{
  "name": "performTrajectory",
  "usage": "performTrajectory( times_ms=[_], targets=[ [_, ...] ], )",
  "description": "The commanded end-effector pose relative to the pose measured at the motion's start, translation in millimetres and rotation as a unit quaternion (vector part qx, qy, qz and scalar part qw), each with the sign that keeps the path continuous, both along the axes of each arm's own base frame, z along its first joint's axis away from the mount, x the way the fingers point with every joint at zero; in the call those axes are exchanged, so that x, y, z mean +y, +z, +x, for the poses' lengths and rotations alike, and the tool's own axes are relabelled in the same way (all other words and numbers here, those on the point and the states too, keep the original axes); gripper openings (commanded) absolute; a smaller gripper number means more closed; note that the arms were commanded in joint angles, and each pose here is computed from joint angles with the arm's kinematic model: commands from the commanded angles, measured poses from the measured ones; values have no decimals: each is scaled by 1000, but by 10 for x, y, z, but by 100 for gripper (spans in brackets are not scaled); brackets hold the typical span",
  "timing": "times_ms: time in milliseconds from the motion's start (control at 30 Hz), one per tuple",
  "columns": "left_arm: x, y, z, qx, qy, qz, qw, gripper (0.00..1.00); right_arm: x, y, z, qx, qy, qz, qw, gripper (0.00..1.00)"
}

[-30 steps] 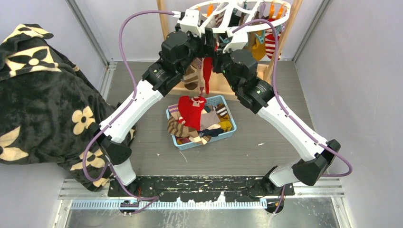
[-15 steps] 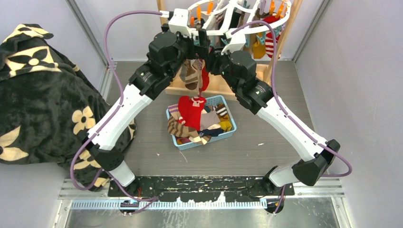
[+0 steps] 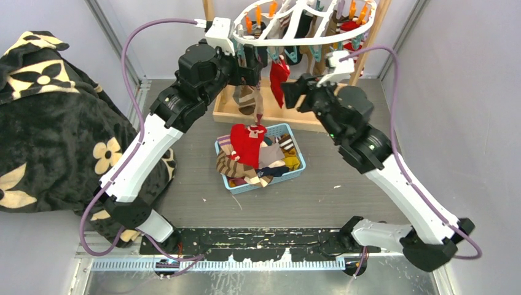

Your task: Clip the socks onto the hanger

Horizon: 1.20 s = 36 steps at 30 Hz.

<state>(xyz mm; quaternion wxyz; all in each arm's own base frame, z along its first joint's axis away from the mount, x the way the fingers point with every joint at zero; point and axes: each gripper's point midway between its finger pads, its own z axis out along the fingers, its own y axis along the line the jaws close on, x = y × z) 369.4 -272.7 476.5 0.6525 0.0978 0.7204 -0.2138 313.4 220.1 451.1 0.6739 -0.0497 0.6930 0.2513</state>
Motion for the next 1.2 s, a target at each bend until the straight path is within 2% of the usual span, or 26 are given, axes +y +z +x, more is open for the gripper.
performTrajectory(
  times_ms=[0, 200, 333, 467, 667, 833, 1033, 1167],
  targets=[
    [56, 148, -163, 6, -23, -27, 999, 92, -425, 12, -40, 1, -44, 20, 999, 61],
    [-15, 99, -230, 20, -48, -30, 998, 86, -725, -139, 214, 22, -43, 40, 998, 55],
    [-66, 78, -269, 24, -67, -29, 997, 80, -526, -140, 271, 18, 27, 33, 999, 54],
    [-124, 75, -331, 27, -91, -31, 995, 75, -395, -71, 388, -12, 61, 36, 997, 54],
    [-125, 86, -355, 29, -95, -32, 995, 75, -384, 1, 681, -59, 35, 69, 995, 53],
    [-130, 96, -371, 30, -98, -34, 994, 75, -413, 65, 817, -125, 18, 101, 987, 58],
    [-134, 83, -377, 33, -99, -35, 994, 75, -378, 53, 911, -151, 19, 125, 980, 58],
    [-140, 62, -372, 36, -99, -33, 994, 75, -413, -150, 915, -161, 8, 140, 977, 58]
  ],
)
